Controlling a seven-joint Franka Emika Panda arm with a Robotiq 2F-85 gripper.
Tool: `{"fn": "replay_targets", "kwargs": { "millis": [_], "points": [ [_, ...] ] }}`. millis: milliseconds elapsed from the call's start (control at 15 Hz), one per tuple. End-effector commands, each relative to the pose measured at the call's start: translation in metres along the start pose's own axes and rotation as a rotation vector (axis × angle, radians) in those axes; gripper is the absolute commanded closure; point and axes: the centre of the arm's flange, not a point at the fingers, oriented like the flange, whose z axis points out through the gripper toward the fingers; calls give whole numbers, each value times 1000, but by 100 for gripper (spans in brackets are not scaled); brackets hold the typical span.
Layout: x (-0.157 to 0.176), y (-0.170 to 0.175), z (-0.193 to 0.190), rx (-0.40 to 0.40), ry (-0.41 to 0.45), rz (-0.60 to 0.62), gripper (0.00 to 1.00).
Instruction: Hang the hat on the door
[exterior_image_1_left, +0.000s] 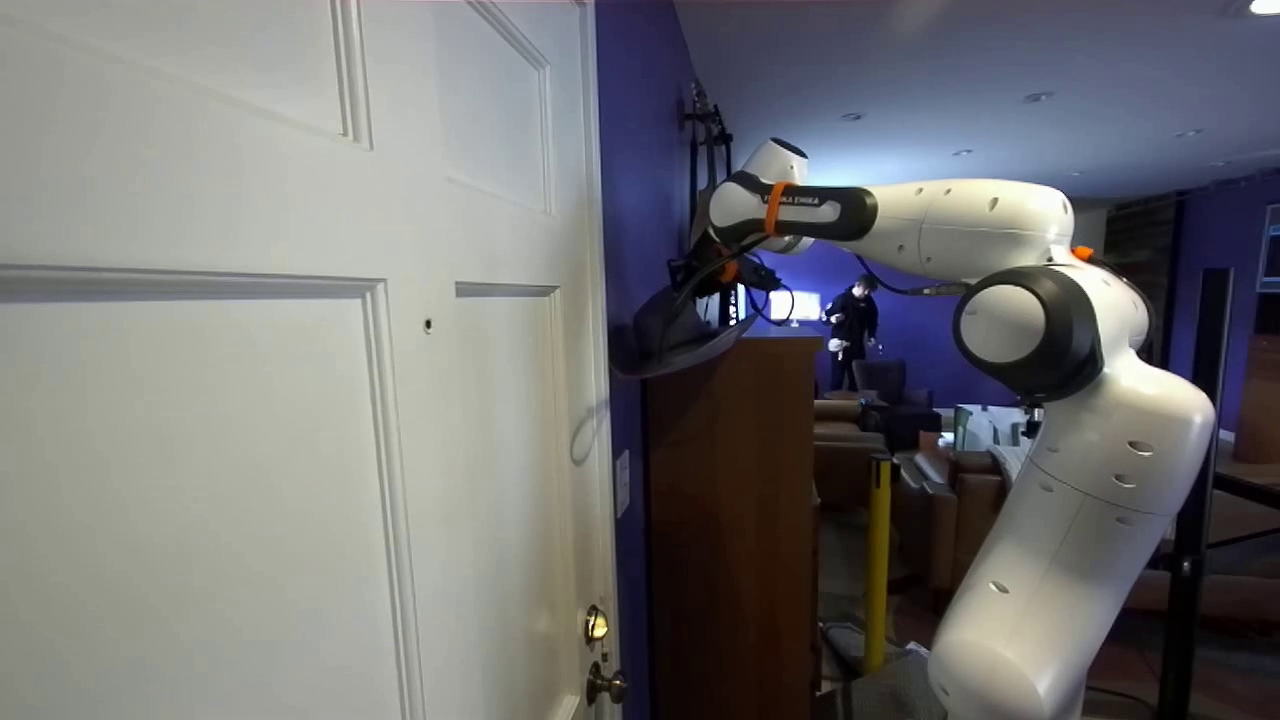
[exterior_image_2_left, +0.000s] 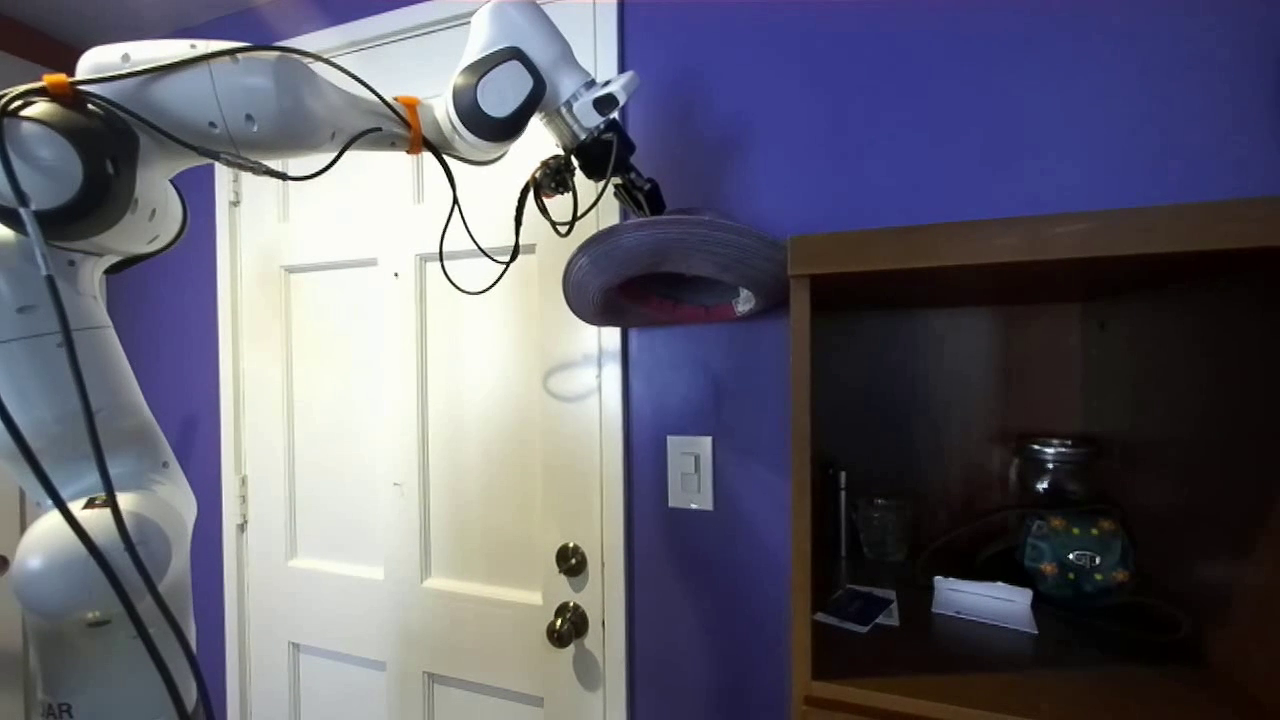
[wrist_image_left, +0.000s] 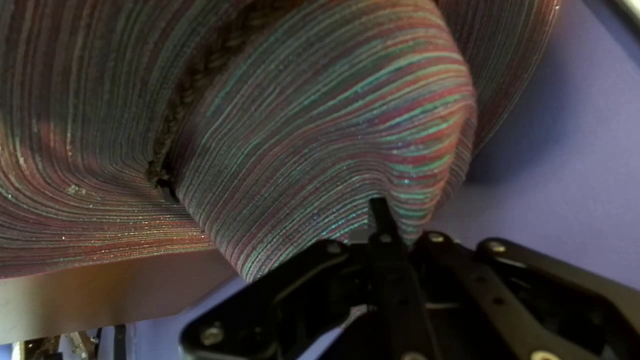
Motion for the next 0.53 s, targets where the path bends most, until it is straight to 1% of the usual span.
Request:
{"fn": "replay_targets", "kwargs": {
  "millis": [0,200,267,467],
  "points": [
    [-25,-30,-19,30,-14,37,99],
    [-47,-47,-29,-4,-67,87,99],
    [-54,-53,-33,-27,-77,111,99],
    [-77,-67,-46,-18,-72,214,99]
  ]
}}
